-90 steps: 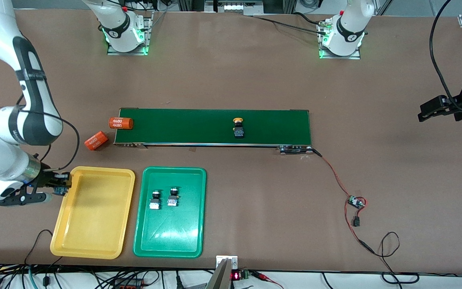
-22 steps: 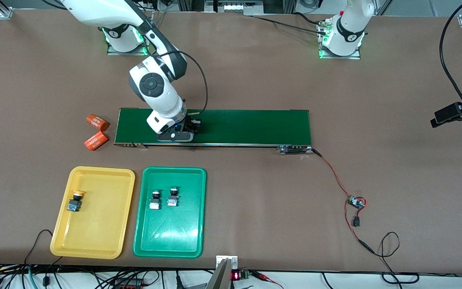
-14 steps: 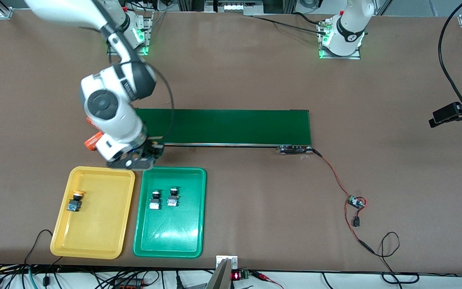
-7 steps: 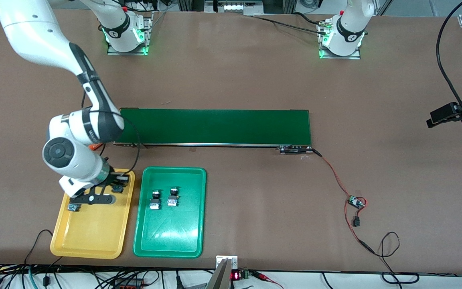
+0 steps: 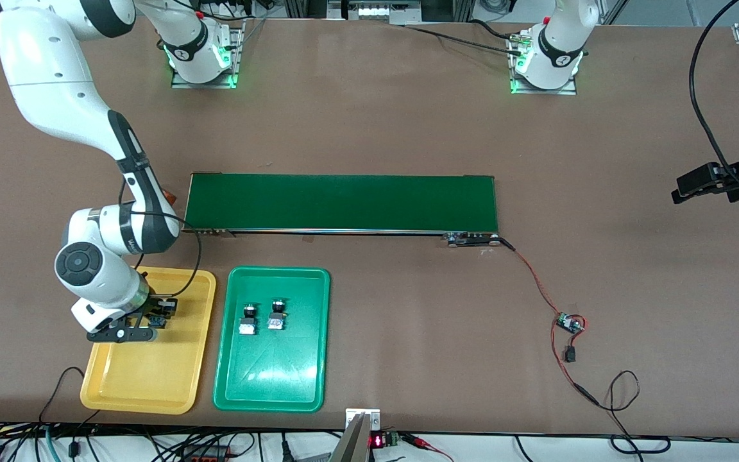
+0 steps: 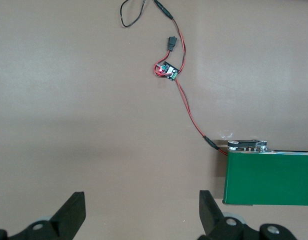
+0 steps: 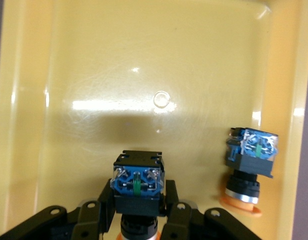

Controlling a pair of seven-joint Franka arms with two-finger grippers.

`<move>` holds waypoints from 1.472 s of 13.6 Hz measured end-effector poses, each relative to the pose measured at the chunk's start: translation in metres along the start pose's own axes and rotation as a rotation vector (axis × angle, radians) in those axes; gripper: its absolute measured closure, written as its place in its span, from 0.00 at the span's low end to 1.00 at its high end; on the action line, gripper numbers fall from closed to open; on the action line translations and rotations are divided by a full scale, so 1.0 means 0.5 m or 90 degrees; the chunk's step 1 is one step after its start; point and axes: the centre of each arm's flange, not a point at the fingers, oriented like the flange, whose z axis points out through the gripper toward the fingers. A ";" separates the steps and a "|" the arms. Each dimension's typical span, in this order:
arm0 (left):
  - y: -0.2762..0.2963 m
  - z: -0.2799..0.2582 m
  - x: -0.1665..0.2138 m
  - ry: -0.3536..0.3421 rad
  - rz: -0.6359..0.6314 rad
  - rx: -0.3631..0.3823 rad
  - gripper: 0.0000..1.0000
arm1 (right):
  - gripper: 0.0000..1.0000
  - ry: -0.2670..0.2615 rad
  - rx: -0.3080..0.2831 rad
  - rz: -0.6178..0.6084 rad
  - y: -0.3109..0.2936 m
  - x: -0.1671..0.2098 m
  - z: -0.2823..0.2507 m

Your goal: Sort buttons by color to trays

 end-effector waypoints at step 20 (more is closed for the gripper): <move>0.000 0.000 0.000 0.000 0.000 0.000 0.00 | 0.00 -0.085 0.068 0.045 -0.036 0.001 -0.332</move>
